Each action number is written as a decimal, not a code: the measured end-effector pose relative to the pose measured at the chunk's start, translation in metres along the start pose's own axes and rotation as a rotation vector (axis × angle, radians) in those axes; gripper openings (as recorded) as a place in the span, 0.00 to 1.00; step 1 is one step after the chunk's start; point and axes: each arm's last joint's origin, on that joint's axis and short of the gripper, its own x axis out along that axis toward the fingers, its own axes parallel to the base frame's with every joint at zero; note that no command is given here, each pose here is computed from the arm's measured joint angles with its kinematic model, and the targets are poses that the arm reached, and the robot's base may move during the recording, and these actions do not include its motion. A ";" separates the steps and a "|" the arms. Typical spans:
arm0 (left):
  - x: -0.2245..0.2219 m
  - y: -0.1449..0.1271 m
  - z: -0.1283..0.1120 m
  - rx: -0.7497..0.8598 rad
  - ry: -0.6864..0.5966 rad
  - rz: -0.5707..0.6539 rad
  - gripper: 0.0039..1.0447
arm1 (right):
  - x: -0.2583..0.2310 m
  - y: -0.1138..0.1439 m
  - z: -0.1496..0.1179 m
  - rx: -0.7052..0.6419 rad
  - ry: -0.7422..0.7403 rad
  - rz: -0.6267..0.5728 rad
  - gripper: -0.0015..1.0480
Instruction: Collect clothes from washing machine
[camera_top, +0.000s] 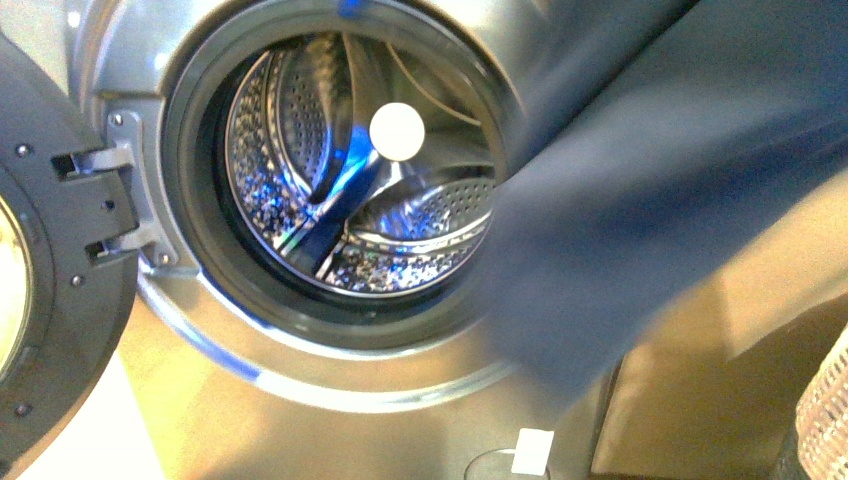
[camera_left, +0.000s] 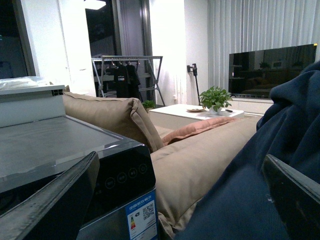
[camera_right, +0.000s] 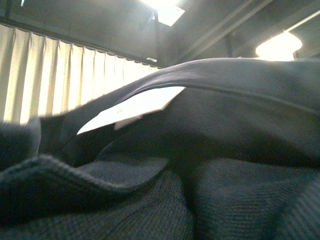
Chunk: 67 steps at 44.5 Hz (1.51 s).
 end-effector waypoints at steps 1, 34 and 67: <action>0.000 0.000 0.000 0.000 -0.001 0.000 0.95 | 0.001 -0.002 0.001 0.002 0.004 -0.005 0.03; -0.001 0.000 0.001 0.000 -0.002 0.002 0.94 | -0.031 -0.048 0.082 -0.232 0.273 -0.626 0.03; -0.001 0.000 0.001 0.000 -0.002 0.002 0.94 | -0.157 -0.080 0.019 -0.365 0.579 -0.984 0.03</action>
